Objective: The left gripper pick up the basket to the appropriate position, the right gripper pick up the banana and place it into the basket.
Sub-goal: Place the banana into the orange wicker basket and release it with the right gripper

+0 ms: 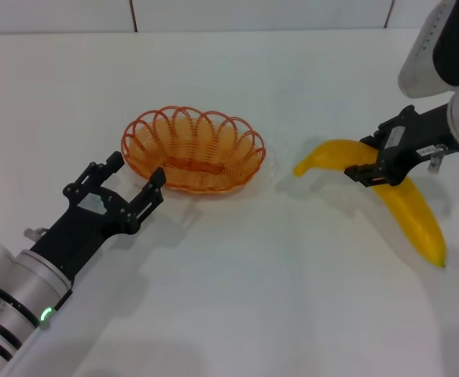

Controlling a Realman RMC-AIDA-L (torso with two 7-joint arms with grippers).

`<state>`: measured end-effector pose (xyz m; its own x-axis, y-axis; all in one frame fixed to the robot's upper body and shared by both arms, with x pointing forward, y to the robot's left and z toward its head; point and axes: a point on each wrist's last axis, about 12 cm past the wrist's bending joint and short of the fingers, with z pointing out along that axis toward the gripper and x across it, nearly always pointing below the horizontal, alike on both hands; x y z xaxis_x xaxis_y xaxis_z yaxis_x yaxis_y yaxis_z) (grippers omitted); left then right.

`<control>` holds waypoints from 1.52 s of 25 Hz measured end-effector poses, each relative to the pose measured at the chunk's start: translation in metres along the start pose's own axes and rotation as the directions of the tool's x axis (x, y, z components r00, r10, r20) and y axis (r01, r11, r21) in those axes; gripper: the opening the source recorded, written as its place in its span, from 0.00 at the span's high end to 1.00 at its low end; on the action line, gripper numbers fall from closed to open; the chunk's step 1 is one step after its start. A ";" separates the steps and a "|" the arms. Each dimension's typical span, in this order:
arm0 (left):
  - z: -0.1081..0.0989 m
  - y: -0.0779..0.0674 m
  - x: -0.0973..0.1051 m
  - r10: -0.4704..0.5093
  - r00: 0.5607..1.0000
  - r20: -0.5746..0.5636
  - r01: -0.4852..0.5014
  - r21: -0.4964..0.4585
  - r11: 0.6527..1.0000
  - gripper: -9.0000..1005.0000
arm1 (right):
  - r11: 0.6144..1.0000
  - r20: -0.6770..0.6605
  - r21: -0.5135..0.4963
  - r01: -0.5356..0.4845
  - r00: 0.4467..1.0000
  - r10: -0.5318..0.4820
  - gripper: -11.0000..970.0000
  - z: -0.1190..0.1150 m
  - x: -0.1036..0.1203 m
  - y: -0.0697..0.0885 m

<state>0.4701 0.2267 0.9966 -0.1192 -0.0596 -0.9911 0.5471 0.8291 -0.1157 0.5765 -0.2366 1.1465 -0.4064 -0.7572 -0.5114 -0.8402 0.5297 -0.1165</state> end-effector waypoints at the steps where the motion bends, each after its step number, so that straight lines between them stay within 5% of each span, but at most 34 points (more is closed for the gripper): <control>1: 0.000 0.000 0.000 -0.009 1.000 -0.003 0.009 -0.002 1.000 0.25 | 1.000 0.000 0.000 0.001 1.000 -0.001 0.47 0.000 0.000 0.000; 38: 0.005 0.005 0.012 -0.093 0.988 -0.122 0.090 -0.033 0.995 0.25 | 1.000 0.001 0.000 0.011 1.000 -0.011 0.47 0.000 -0.002 0.000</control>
<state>0.4751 0.2275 0.9840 -0.2697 -0.0687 -0.9605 0.5066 0.8381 -0.2022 0.5774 -0.2348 1.1471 -0.3968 -0.7625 -0.5110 -0.8447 0.5212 -0.1218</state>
